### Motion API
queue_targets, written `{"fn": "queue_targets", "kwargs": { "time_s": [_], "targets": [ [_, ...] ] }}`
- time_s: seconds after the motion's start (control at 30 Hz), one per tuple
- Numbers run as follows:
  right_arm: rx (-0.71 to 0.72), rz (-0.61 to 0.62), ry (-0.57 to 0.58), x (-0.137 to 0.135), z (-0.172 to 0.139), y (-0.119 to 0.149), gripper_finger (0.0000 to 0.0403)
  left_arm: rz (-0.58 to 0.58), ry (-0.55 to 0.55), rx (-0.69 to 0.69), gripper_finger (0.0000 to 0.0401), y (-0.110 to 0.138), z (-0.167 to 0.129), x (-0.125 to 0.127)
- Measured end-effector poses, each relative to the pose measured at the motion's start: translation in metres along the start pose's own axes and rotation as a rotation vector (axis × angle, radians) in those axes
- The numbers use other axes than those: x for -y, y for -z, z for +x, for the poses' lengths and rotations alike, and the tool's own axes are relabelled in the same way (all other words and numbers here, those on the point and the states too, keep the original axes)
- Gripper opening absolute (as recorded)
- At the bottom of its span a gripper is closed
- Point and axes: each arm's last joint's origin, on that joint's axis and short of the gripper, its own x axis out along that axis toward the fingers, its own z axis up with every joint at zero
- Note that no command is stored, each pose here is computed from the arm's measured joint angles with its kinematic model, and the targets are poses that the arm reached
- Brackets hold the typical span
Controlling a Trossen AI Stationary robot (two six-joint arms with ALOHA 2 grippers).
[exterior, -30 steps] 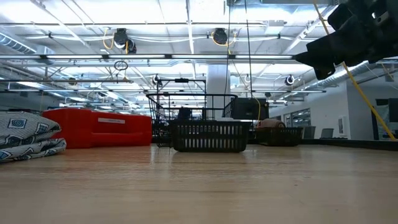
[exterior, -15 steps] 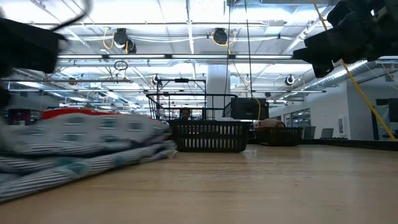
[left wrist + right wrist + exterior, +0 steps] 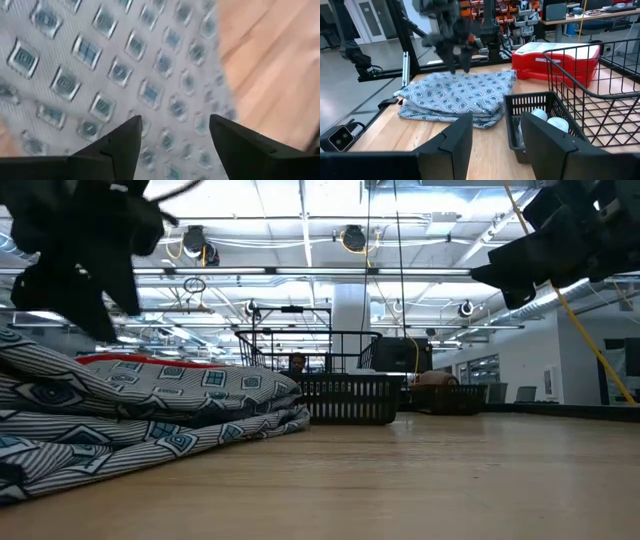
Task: Pick & place medical supplies in basket/bin
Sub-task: Put the blue patient gown into the black wire basket
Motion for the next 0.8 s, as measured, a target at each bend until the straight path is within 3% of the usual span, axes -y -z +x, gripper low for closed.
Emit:
{"fn": "queue_targets", "kwargs": {
  "time_s": [0.13, 0.33, 0.47, 0.8],
  "targets": [
    [-0.010, -0.001, 0.002, 0.000, 0.001, 0.001, 0.0155, -0.017, 0.062, 0.040, 0.0243, 0.005, -0.006, 0.007],
    [-0.025, -0.002, 0.002, 0.000, 0.002, 0.003, 0.0155, -0.069, 0.054, -0.047, 0.0254, -0.009, 0.002, 0.003],
    [-0.027, -0.002, 0.002, 0.000, 0.003, 0.003, 0.0155, -0.020, 0.077, -0.105, 0.0278, -0.017, 0.005, 0.002],
    [-0.030, -0.003, 0.002, 0.000, 0.003, 0.004, 0.0155, 0.120, 0.138, 0.095, 0.0294, -0.038, 0.008, 0.009]
  ]
}}
